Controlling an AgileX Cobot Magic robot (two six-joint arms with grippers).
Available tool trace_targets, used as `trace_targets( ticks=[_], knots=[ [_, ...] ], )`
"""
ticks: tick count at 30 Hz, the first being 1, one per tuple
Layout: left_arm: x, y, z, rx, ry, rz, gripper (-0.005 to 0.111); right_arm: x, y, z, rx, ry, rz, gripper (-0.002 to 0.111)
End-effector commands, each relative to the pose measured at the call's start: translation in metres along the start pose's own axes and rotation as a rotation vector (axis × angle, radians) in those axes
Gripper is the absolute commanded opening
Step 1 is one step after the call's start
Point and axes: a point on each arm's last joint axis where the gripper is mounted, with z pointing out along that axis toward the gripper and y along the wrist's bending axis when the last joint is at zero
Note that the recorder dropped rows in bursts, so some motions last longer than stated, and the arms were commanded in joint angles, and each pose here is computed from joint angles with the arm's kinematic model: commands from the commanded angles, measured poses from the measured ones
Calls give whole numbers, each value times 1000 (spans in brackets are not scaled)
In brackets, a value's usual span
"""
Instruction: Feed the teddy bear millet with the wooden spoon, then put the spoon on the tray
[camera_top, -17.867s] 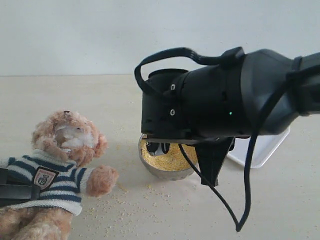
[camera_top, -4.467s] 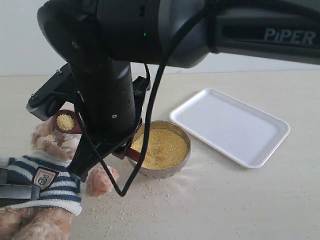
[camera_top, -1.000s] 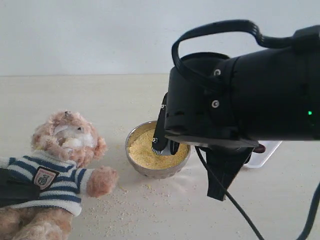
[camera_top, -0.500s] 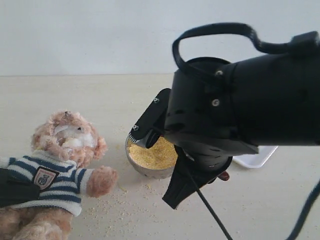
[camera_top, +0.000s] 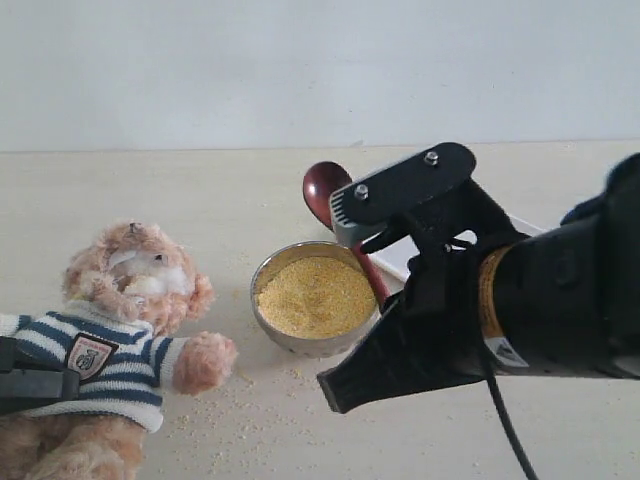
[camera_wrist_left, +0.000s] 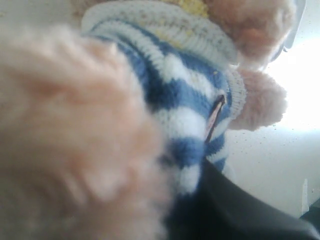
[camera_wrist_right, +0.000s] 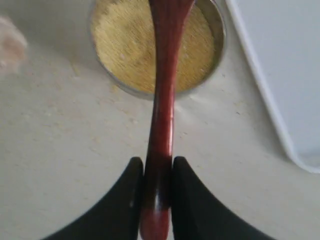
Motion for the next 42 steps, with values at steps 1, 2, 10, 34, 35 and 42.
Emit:
trace_targets(
  ticks=[1, 2, 10, 34, 35, 42],
  knots=[
    [0, -2, -1, 13, -10, -5, 5, -6, 4, -20, -153, -152, 119, 0],
    [0, -2, -1, 13, -10, -5, 5, -8, 4, -24, -180, -179, 141, 0],
    [0, -2, -1, 13, -10, -5, 5, -19, -21, -42, -162, -286, 217, 0],
    [0, -2, -1, 13, -10, -5, 5, -15, -48, -34, -155, 41, 84, 0],
    [0, -2, -1, 13, -10, -5, 5, -15, -48, -33, -154, 32, 94, 0],
    [0, -2, -1, 13, -10, -5, 5, -16, -37, -36, -286, 24, 8, 0]
  ],
)
